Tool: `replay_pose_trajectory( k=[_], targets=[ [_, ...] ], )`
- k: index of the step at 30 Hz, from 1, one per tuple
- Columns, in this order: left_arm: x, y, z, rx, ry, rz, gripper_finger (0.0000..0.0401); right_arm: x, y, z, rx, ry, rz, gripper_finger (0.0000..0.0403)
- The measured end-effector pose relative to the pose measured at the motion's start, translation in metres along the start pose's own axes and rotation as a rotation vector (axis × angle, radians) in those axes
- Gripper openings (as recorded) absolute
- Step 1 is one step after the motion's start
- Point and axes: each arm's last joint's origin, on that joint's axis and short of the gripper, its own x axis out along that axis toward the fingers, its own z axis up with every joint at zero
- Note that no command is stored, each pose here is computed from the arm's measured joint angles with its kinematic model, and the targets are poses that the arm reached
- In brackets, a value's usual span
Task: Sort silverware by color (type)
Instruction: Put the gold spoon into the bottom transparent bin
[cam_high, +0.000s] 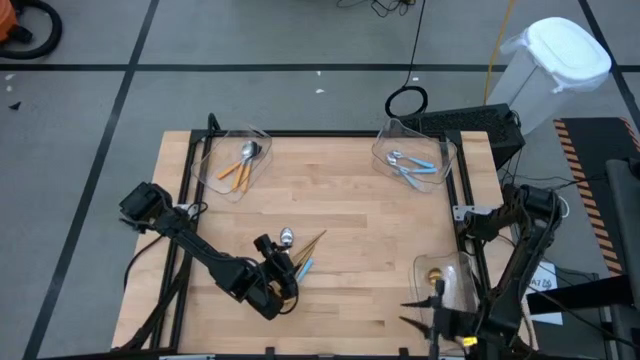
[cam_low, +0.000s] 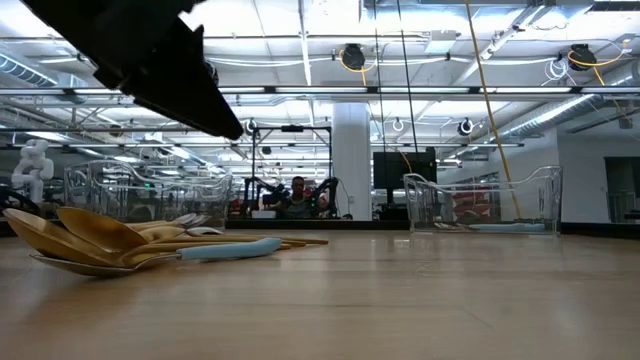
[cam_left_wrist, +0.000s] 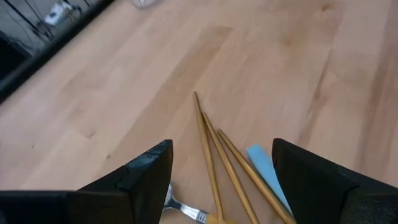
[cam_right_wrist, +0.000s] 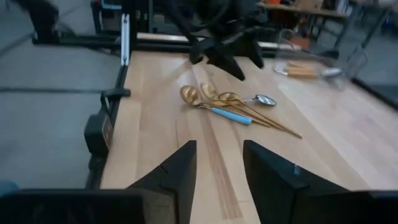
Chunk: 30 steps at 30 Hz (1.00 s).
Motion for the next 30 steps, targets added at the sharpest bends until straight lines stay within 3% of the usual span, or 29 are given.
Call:
replay_pose_trajectory(
  k=[10,19,30],
  targets=[
    [0.030,0.019,0.014,-0.043,0.113,0.011,0.0271,0.036,0.025,-0.031,-0.157,0.038,-0.032,0.0128],
    [0.059,0.040,0.024,-0.080,0.341,-0.121,0.0271,0.057,0.026,-0.038,-0.167,0.166,0.015,0.0128],
    [0.064,0.049,0.022,-0.049,0.405,-0.104,0.0267,0.059,0.025,-0.038,-0.176,0.167,0.013,0.0128]
  ],
)
